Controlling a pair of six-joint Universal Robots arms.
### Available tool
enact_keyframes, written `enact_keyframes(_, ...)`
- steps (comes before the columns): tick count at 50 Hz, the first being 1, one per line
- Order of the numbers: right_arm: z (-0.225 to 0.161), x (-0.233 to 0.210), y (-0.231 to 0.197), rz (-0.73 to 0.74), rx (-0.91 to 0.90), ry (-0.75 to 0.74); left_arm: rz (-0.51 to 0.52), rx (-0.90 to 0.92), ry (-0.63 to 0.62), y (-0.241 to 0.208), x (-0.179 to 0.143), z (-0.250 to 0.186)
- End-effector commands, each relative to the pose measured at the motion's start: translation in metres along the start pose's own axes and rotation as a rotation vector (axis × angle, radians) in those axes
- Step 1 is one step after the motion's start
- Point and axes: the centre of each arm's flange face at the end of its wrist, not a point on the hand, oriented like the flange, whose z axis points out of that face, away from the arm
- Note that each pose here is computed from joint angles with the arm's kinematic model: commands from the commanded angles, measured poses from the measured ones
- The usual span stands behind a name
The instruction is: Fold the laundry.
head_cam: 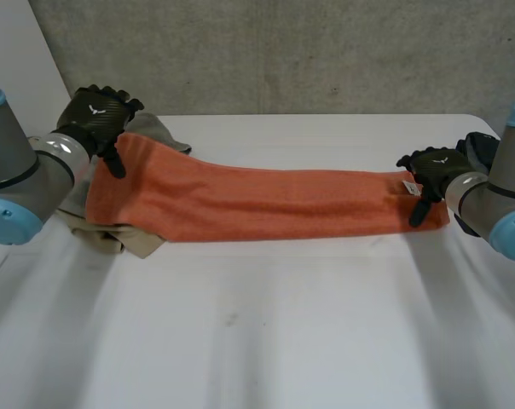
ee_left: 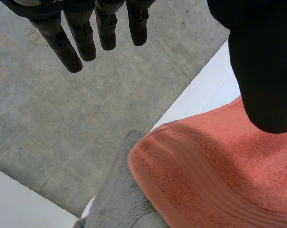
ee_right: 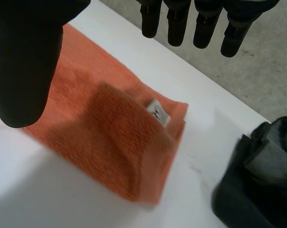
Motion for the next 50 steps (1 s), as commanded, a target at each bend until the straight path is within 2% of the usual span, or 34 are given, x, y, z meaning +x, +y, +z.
enact_keyframes(1,0.007,0.006,0.012,-0.022,-0.024,0.023,-0.001,-0.008,-0.016,0.001,0.003,0.001)
enact_keyframes(16,0.024,0.016,0.036,-0.062,-0.047,0.117,-0.022,-0.006,-0.022,0.006,0.004,0.006)
enact_keyframes(23,0.024,0.013,0.028,-0.073,-0.010,0.118,-0.023,-0.006,-0.025,0.007,0.003,0.007)
enact_keyframes(32,0.005,0.018,0.012,-0.123,-0.024,0.119,-0.024,-0.010,-0.030,0.008,0.002,0.006)
enact_keyframes(37,-0.001,0.041,0.021,-0.165,-0.070,0.160,-0.036,-0.007,-0.039,0.005,-0.001,0.005)
enact_keyframes(50,0.014,0.118,0.056,-0.221,-0.117,0.330,-0.057,-0.003,-0.034,0.000,0.001,0.003)
